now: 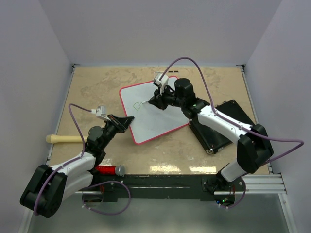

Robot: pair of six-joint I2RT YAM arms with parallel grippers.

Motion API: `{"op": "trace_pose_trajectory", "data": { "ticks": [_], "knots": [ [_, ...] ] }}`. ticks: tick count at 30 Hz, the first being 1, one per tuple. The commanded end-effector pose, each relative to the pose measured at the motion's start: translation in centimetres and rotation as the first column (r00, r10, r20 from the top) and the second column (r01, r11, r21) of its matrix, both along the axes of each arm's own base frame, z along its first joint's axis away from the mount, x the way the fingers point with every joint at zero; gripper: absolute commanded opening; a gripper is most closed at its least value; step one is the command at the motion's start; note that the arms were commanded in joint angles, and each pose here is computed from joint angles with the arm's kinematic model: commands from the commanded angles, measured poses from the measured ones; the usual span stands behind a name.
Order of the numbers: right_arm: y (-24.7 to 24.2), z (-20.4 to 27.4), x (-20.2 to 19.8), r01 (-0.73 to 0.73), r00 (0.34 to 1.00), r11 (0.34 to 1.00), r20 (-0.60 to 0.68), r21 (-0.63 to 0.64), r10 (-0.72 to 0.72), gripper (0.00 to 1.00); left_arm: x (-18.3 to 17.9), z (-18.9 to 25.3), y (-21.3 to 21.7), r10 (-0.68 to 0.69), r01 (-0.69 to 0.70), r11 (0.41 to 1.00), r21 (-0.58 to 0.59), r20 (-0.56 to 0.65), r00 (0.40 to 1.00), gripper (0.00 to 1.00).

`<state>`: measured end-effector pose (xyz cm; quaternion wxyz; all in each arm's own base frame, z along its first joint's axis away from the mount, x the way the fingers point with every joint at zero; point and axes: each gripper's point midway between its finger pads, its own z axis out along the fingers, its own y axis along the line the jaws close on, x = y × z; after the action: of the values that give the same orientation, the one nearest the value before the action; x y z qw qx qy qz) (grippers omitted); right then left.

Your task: Write a sentence on the whiteboard

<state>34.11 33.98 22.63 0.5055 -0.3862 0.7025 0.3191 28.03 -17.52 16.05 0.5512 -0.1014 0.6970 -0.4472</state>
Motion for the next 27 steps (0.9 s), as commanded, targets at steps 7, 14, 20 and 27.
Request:
{"op": "trace_pose_trajectory", "data": {
  "ticks": [7,14,20,27],
  "knots": [
    [-0.3,0.9,-2.4,-0.126,0.991,0.991,0.044,-0.041,0.128,0.00,-0.3,-0.8,-0.5,-0.060,0.053,0.990,0.132,0.052,0.997,0.00],
    [0.9,1.3,-2.5,-0.158,0.987,0.987,0.027,-0.013,0.159,0.00,-0.3,-1.0,-0.6,-0.064,0.057,0.989,0.134,0.047,0.997,0.00],
    [1.6,2.3,-1.4,-0.132,0.991,0.991,0.031,0.021,0.131,0.00,-0.3,-1.2,-0.6,-0.064,0.057,0.989,0.134,0.043,0.997,0.00],
    [0.3,2.9,0.3,-0.061,0.998,0.998,0.031,0.031,0.060,0.00,-0.4,-1.3,-0.5,-0.061,0.054,0.989,0.134,0.041,0.997,0.00]
  ]
}}
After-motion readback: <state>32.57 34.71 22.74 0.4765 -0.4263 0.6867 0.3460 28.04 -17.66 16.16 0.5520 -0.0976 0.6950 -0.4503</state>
